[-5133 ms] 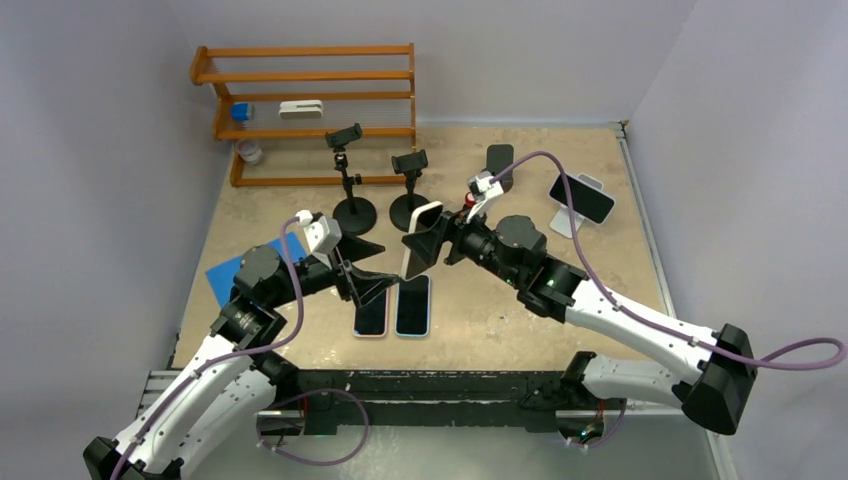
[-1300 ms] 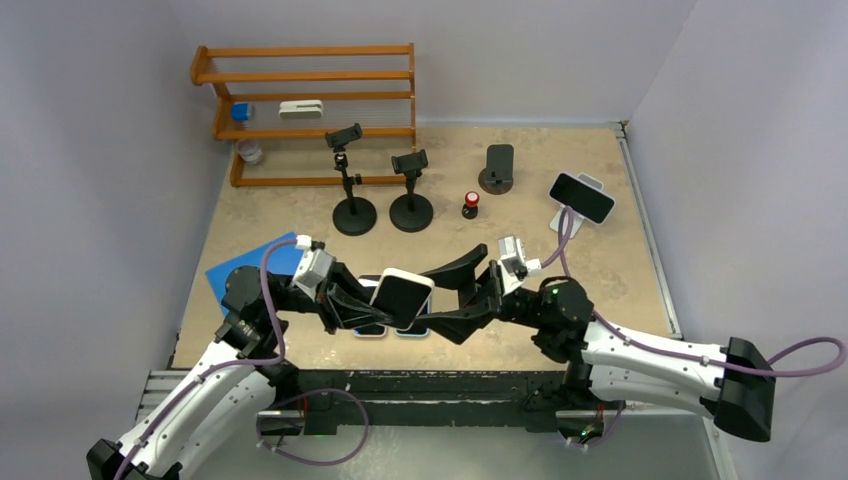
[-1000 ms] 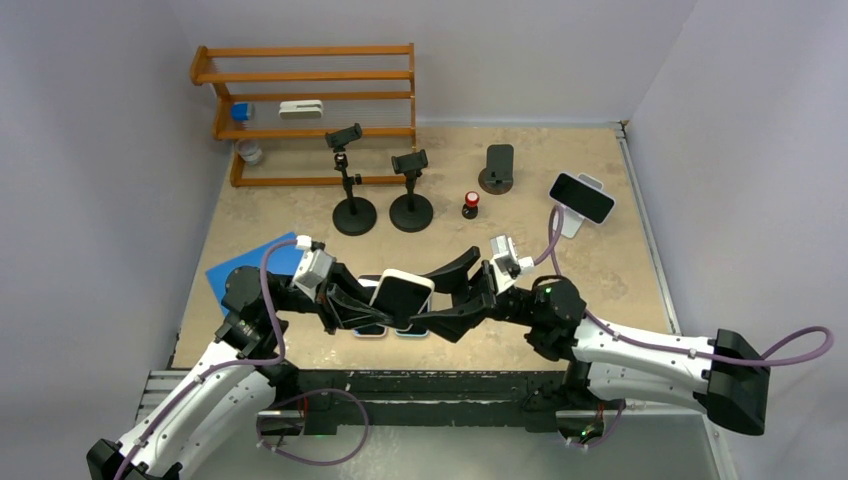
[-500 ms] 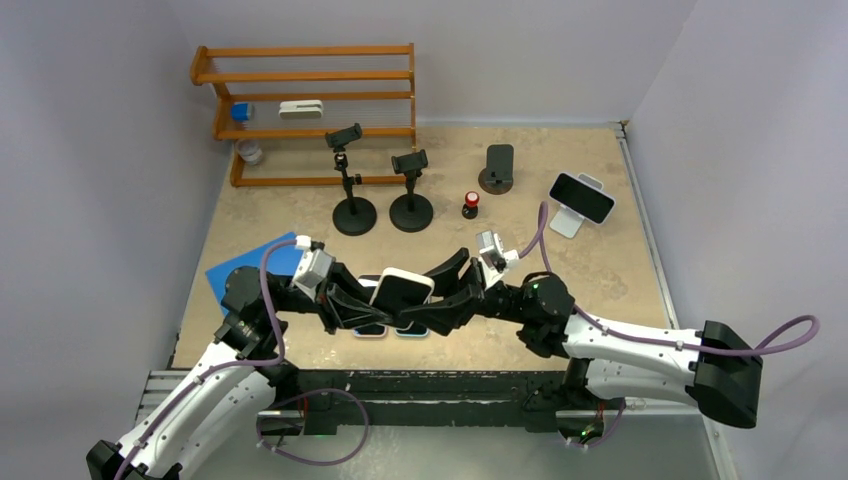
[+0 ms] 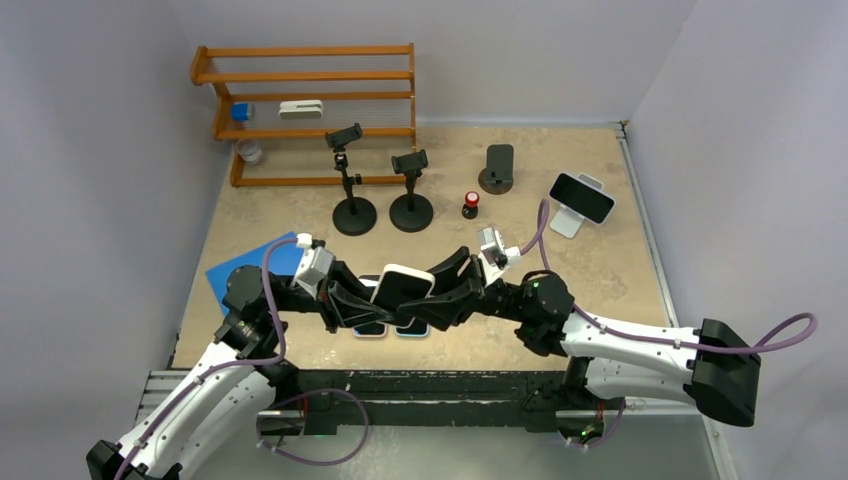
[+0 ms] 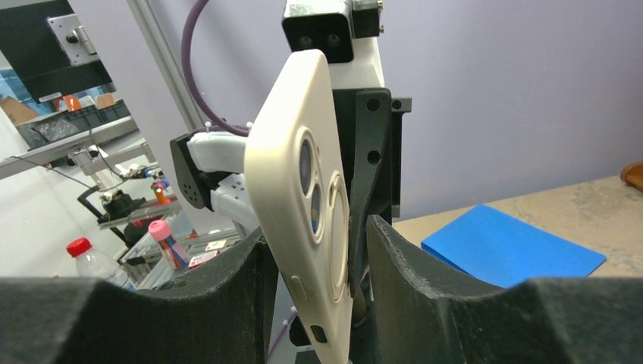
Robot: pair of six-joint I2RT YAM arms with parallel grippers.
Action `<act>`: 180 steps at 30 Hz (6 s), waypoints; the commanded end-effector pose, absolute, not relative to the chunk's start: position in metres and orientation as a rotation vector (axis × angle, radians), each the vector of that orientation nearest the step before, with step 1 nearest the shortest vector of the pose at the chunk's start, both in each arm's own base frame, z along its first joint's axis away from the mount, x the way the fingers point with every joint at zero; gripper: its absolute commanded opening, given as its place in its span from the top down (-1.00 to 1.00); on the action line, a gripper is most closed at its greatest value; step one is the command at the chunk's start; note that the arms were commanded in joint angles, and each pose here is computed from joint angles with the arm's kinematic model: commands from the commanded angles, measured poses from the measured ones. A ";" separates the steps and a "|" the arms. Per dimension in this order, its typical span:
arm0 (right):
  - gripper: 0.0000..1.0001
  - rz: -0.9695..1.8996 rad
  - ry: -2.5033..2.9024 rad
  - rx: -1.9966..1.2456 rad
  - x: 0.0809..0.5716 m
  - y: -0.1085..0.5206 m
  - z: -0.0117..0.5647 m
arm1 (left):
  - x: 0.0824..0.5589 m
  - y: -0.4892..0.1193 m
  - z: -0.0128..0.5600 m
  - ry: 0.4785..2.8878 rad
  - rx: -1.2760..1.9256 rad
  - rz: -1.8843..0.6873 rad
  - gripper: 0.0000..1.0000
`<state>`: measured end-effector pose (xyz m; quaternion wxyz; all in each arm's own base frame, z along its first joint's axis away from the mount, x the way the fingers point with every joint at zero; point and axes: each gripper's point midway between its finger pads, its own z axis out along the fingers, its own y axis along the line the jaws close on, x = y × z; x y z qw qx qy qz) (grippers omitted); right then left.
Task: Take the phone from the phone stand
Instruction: Remove the phone from the phone stand, then place the phone at the center of the board.
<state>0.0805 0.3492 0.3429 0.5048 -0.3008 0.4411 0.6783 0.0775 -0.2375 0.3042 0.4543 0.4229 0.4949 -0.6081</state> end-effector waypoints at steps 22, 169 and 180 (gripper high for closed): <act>0.13 1.673 0.960 -0.673 0.079 0.347 0.375 | 0.080 -0.236 0.326 1.111 1.041 -1.422 1.00; 1.00 1.362 2.462 0.203 0.226 0.254 0.030 | 0.230 -0.168 0.312 1.718 0.222 -0.713 -0.65; 0.43 1.256 2.506 0.197 0.225 0.244 0.012 | 0.230 -0.168 0.312 1.715 0.223 -0.714 -0.65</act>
